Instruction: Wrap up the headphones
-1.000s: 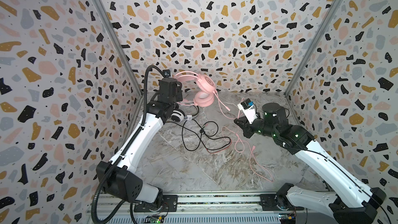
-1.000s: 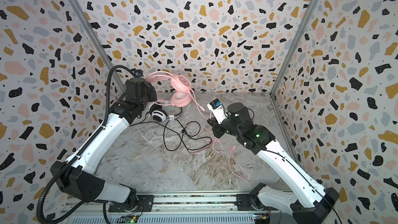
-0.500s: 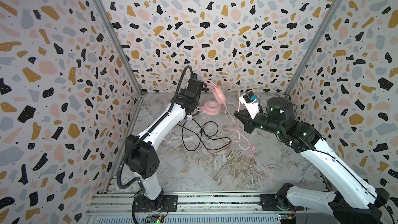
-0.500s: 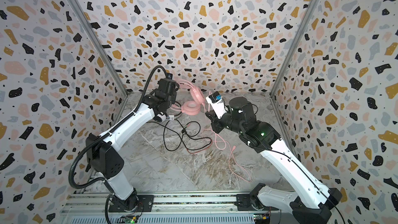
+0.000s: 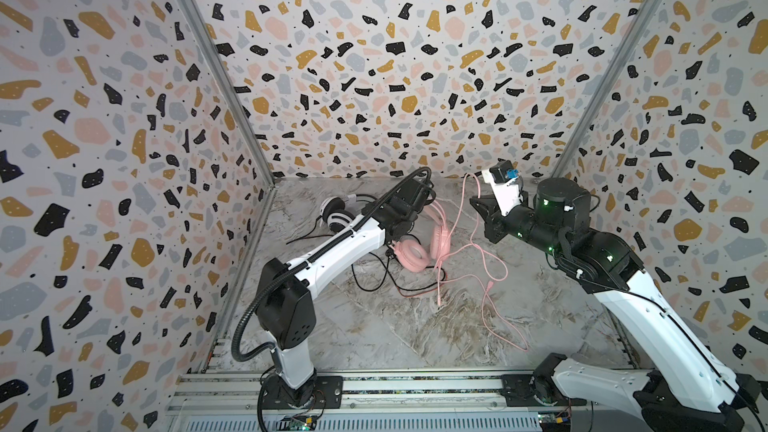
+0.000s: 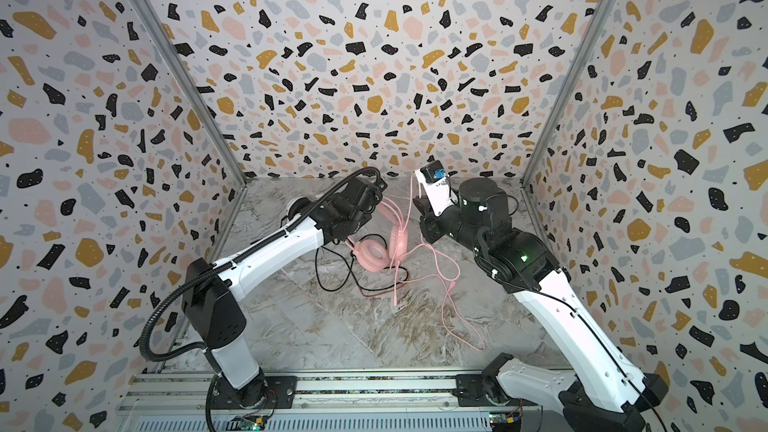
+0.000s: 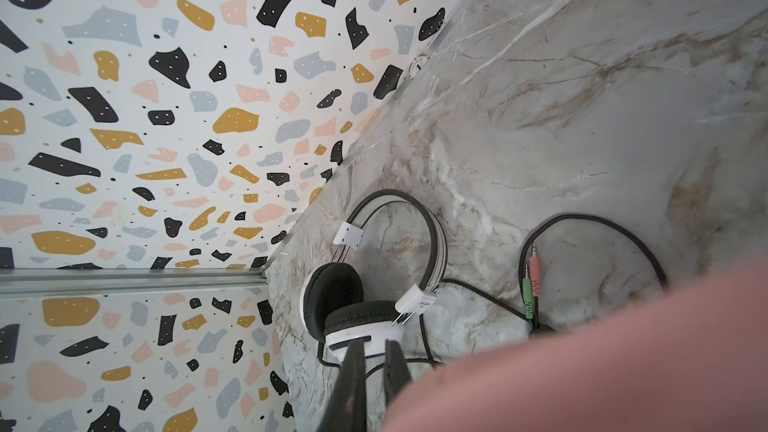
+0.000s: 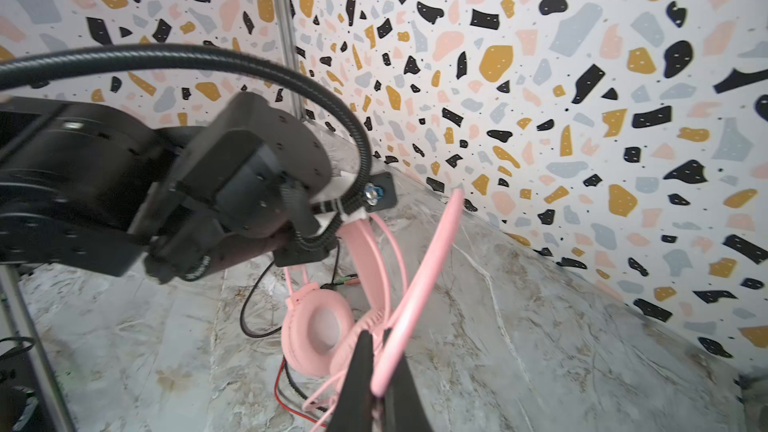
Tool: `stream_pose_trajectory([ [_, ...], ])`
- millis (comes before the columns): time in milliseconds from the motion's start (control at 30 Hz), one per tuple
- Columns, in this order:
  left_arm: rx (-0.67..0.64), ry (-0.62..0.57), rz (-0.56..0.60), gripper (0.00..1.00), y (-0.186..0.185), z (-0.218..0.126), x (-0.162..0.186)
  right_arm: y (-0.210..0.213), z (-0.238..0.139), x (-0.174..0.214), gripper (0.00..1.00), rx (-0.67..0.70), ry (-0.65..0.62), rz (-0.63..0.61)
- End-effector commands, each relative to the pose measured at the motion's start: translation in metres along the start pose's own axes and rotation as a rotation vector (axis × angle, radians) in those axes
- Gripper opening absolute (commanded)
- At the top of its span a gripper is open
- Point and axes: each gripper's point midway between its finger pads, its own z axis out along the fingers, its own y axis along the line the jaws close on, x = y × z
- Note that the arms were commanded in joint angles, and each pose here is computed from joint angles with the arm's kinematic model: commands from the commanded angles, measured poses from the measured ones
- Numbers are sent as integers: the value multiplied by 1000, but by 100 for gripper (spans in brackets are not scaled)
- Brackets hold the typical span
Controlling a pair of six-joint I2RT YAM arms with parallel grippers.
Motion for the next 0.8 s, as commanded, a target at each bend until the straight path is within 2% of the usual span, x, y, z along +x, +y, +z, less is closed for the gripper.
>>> stream_pose_trajectory([
  [0, -18, -171, -109, 0, 40, -42, -28, -16, -15, -9, 0, 74, -39, 14],
  [100, 45, -235, -100, 0, 41, -64, -29, -29, -15, -7, 0, 125, -34, 34],
  [267, 286, -314, -22, 0, 10, -100, -20, -48, -10, -10, 0, 138, -46, 77],
  [567, 529, -216, 100, 0, -35, -113, 16, -51, 11, -15, 0, 81, -38, 100],
  [767, 640, -387, 74, 0, -40, -148, -1, -54, 37, 10, 0, 80, 39, 113],
])
